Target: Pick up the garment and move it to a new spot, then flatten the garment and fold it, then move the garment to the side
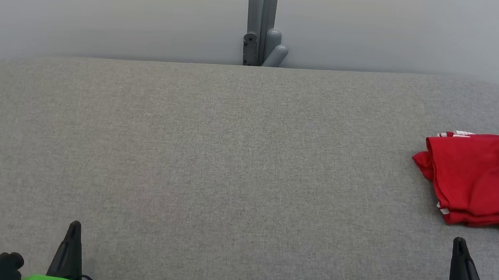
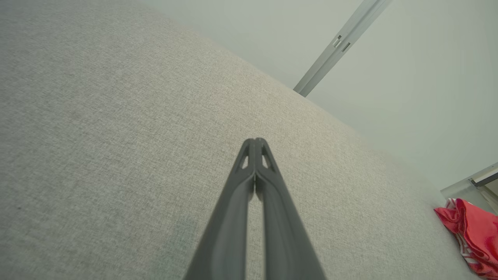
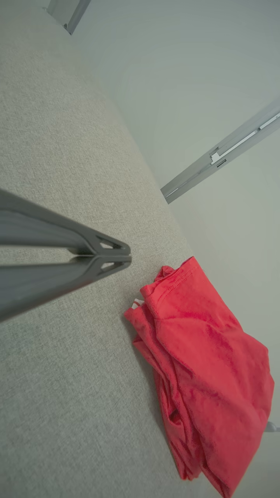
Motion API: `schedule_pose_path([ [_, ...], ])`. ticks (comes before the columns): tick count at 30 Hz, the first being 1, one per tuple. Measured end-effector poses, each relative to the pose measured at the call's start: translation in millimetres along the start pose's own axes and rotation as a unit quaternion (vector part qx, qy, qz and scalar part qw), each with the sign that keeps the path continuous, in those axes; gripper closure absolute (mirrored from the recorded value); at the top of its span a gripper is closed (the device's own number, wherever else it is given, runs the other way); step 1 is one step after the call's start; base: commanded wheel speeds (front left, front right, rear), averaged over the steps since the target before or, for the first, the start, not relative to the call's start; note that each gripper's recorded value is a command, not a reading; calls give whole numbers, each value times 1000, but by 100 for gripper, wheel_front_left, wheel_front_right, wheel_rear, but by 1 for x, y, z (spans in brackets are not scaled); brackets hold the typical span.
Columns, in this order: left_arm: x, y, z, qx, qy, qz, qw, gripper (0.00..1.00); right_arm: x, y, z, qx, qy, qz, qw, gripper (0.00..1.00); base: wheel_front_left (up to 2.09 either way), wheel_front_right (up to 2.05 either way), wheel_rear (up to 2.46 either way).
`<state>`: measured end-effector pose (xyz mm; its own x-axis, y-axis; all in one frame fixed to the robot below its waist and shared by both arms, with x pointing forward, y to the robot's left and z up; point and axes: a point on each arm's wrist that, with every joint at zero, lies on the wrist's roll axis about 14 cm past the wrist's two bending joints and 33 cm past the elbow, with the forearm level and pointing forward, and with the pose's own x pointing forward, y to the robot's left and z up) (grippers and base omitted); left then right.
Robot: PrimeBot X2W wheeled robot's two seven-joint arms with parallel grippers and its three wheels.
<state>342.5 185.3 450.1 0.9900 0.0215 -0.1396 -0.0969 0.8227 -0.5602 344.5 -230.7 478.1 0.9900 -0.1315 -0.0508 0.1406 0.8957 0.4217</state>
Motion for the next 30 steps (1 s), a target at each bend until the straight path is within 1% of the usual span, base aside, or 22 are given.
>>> schedule_pose_path([
  [7, 4, -1, 4, -51, -2, 2, 999, 100, 4, 2, 1, 59, 2, -1, 998, 100, 0, 0, 0],
  [14, 8, -1, 8, -97, -3, 3, 995, 100, 8, 4, 1, 113, 6, -2, 994, 100, 0, 0, 0],
  [25, 13, -3, 14, -163, -6, 2, 987, 100, 13, 9, 2, 192, 10, 1, 981, 100, 0, 0, 0],
  [30, 16, -4, 17, -186, -7, 0, 982, 100, 14, 10, 1, 217, 14, 1, 976, 100, 0, 0, 0],
])
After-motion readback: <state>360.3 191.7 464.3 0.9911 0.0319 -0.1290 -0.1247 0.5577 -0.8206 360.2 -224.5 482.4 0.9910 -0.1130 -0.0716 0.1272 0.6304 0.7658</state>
